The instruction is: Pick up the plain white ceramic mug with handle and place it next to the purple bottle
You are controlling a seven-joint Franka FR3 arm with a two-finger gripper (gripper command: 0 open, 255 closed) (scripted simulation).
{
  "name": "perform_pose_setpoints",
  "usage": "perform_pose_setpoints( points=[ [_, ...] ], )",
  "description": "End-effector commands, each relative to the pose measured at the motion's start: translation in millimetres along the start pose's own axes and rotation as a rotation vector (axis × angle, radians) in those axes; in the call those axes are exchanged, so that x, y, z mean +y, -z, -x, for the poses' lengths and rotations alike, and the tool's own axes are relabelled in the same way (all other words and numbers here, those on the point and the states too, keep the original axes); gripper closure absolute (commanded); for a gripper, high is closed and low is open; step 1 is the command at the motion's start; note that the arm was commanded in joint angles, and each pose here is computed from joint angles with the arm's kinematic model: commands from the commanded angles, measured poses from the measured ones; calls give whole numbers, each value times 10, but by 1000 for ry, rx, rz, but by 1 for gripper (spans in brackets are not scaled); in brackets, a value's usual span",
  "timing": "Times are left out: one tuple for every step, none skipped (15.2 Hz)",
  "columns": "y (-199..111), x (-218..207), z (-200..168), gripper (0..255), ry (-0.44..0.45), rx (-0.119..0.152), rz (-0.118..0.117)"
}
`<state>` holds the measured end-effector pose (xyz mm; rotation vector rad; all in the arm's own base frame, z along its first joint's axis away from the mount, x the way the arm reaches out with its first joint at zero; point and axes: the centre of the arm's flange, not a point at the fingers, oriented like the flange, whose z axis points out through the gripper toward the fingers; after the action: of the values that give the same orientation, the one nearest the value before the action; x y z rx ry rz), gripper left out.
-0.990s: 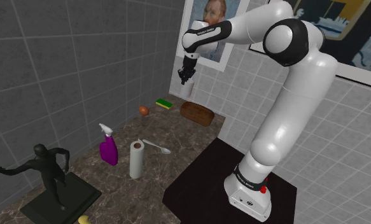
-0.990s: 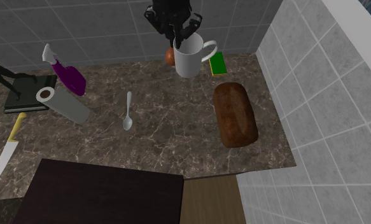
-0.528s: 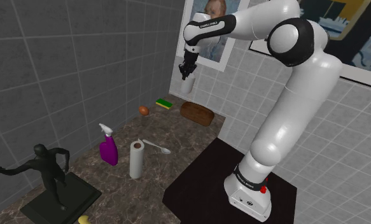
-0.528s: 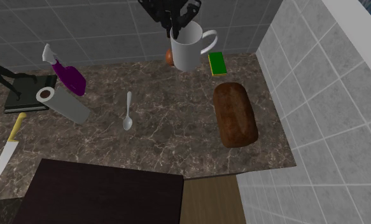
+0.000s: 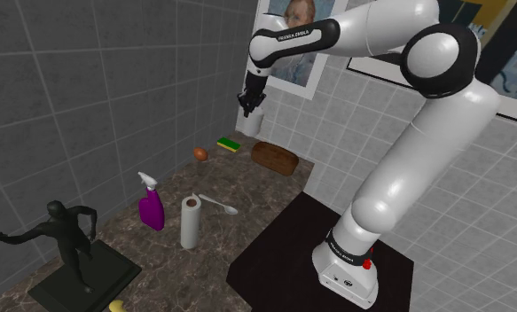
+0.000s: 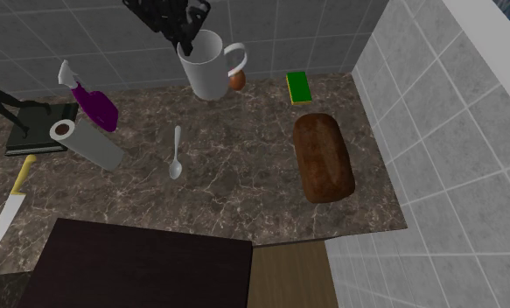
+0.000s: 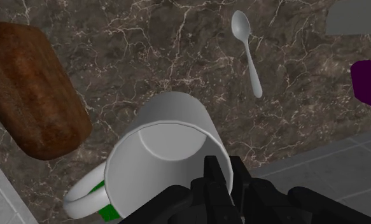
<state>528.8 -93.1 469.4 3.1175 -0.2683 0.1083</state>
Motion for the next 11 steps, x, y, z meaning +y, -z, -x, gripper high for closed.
perform_pose_setpoints(
  points=[
    [6,-275,104,255,-2,0,1],
    [10,-398,152,255,-2,0,1],
    [14,-521,201,255,-2,0,1],
    [18,-643,249,255,-2,0,1],
    [23,-766,298,255,-2,0,1],
    [27,-889,346,255,-2,0,1],
    [31,-1011,395,255,-2,0,1],
    [35,-1134,443,255,-2,0,1],
    [39,-1257,492,255,-2,0,1],
    [44,-1379,540,255,-2,0,1],
    [48,-1502,589,255,-2,0,1]
  ],
)
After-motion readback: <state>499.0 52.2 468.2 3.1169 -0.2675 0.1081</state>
